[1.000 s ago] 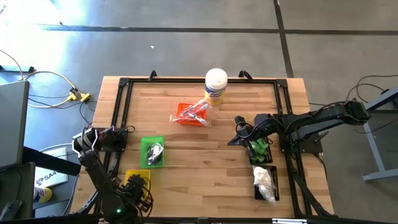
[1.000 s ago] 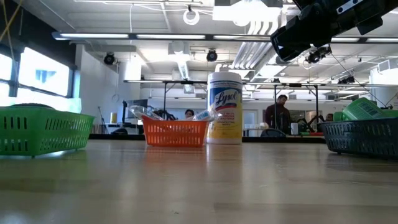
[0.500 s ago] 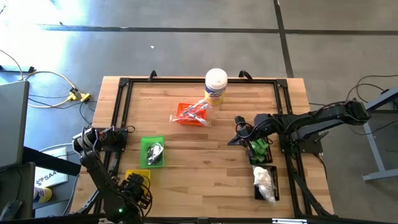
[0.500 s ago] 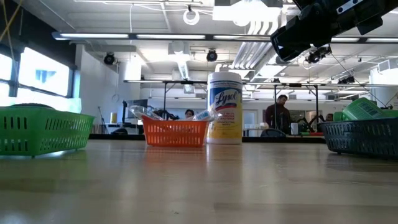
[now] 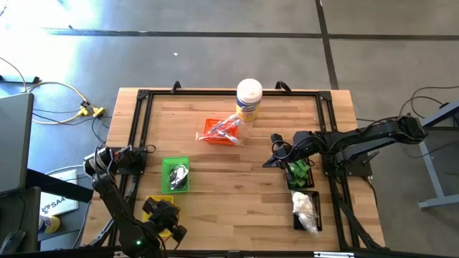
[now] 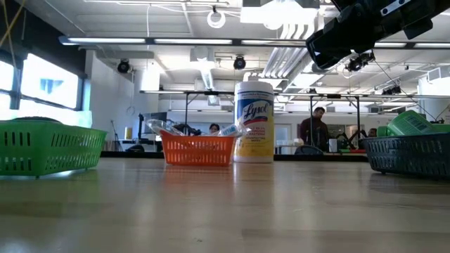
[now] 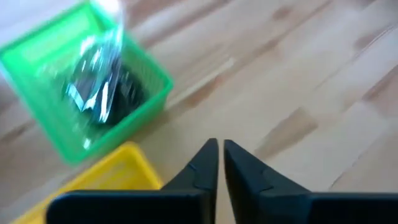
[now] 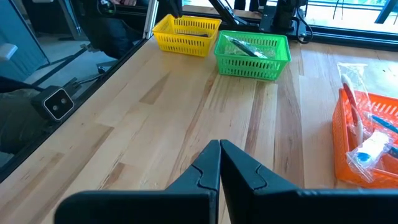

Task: Pick & Place Travel size toiletries
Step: Return to Home Position

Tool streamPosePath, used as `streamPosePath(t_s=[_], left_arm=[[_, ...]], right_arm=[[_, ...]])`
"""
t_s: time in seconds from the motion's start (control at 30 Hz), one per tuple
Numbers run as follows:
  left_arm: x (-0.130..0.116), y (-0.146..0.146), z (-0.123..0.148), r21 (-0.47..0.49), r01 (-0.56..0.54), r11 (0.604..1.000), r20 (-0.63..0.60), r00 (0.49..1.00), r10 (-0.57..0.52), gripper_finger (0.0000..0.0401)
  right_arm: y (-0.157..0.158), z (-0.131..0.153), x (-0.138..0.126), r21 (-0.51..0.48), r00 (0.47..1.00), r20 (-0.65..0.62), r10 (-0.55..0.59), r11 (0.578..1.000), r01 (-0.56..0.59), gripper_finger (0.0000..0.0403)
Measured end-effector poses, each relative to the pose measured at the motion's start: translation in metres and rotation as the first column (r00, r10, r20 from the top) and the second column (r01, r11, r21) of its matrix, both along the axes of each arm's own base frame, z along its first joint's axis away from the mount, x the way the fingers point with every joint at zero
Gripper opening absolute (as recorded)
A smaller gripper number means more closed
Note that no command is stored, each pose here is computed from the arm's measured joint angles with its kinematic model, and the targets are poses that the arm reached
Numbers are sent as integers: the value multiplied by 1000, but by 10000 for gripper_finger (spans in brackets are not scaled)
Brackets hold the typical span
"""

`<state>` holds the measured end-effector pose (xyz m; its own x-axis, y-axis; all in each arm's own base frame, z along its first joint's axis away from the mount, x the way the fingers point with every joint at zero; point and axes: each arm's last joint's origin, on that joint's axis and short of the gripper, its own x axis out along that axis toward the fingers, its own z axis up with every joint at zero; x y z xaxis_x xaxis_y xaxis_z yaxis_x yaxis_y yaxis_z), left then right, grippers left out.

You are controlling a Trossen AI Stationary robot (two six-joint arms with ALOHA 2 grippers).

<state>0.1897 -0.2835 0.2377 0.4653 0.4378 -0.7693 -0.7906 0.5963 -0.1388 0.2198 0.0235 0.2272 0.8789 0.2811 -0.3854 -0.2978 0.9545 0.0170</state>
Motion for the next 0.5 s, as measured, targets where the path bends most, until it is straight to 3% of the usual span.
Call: streamPosePath(t_s=[0.2,0.37,0.5], left_arm=[[8,2,3,55,1,999,153,988,-10,7],[24,5,2,28,3,1000,176,984,-8,1],[48,16,3,68,15,998,192,981,-28,1]], right_arm=[[0,-4,-2,-4,999,-47,0,1000,0,3],[0,-4,-2,-31,999,-37,11,999,-12,3],[0,0,0,-103,999,29,42,994,-39,3]])
